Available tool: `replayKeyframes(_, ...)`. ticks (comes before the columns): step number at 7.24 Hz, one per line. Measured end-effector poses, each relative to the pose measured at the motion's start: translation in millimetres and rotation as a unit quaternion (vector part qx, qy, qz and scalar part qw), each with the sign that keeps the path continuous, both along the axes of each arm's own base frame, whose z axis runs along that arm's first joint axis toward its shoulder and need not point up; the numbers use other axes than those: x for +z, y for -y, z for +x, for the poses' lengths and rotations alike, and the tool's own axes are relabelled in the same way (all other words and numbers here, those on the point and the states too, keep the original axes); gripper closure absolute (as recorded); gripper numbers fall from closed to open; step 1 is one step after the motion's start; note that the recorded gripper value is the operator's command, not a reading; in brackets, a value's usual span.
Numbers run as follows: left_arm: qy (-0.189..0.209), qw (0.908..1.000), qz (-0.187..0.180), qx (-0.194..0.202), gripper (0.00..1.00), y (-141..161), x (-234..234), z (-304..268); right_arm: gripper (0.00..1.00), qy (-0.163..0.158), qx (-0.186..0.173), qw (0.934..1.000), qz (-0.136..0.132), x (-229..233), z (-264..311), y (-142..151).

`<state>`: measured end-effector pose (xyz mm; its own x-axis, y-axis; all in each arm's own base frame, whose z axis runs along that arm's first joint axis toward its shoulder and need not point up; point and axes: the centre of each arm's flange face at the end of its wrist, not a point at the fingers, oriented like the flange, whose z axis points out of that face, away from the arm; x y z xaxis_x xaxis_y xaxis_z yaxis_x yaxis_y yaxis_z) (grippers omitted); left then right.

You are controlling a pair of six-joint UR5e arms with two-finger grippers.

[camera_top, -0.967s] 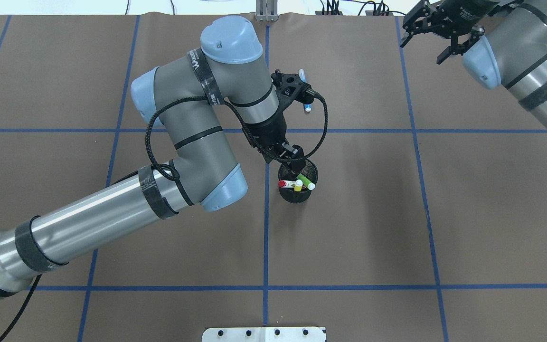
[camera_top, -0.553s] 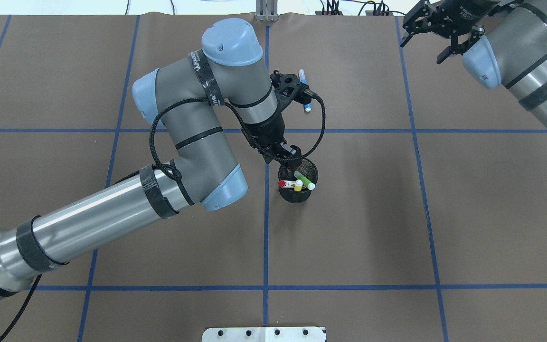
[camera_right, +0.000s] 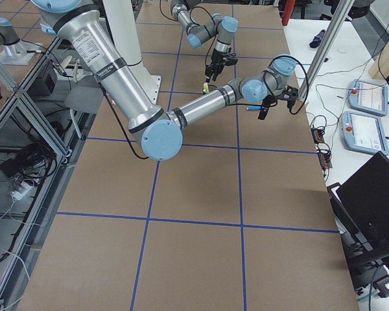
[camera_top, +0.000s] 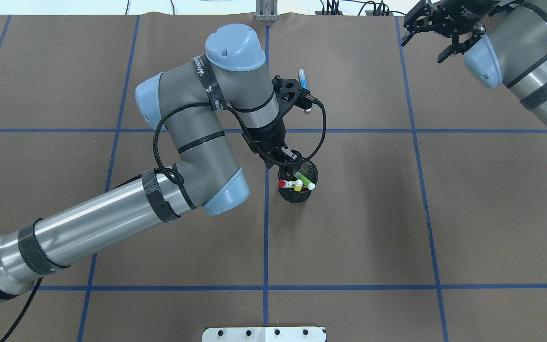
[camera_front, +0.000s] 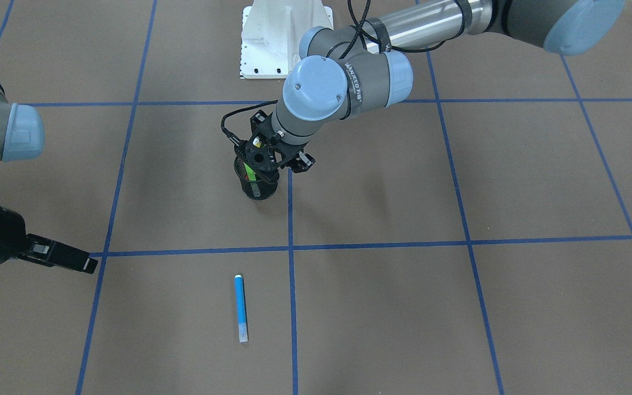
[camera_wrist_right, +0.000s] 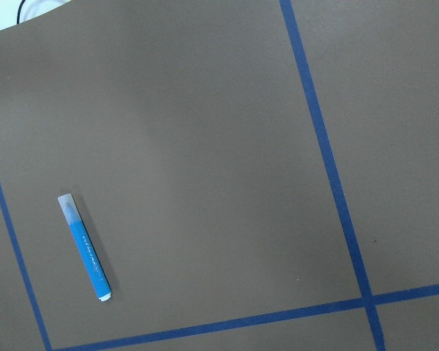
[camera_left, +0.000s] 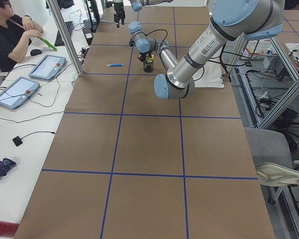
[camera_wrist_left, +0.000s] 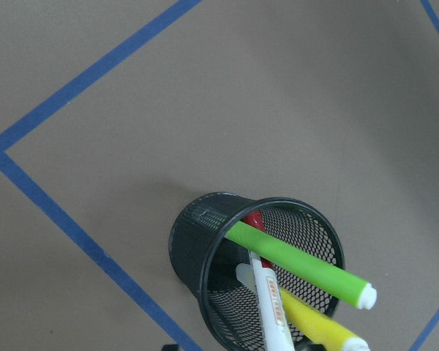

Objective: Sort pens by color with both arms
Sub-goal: 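Lower the left gripper onto the red-capped white marker and close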

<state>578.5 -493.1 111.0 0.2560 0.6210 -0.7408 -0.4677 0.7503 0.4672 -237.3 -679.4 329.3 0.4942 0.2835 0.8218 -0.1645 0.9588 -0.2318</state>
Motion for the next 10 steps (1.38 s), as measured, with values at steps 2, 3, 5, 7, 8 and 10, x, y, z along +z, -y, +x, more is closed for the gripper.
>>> replayKeyframes(2, 0.0, 1.0, -0.003, 0.003, 0.42, -7, -3, 5, 0.0, 0.0, 0.0, 1.0, 0.0, 1, 1, 0)
replayKeyframes(3, 0.003, 1.0, -0.007, 0.004, 0.45, -9, -4, 7, 0.0, 0.0, 0.001, 1.0, -0.001, 2, 1, 0)
replayKeyframes(5, 0.012, 0.9998, -0.016, 0.005, 0.47, -13, -4, 8, 0.0, -0.001, 0.002, 1.0, -0.001, 3, 3, 0)
replayKeyframes(7, 0.016, 0.9997, -0.019, 0.005, 0.5, -14, -1, 9, 0.0, 0.0, 0.002, 1.0, -0.001, 3, 4, -1)
replayKeyframes(8, 0.017, 0.9996, -0.02, 0.006, 0.52, -14, 0, 10, 0.0, 0.0, 0.002, 1.0, -0.001, 3, 4, -1)
replayKeyframes(10, 0.018, 0.9996, -0.021, 0.006, 0.62, -15, 2, 11, 0.0, 0.0, 0.002, 1.0, 0.0, 4, 4, -1)
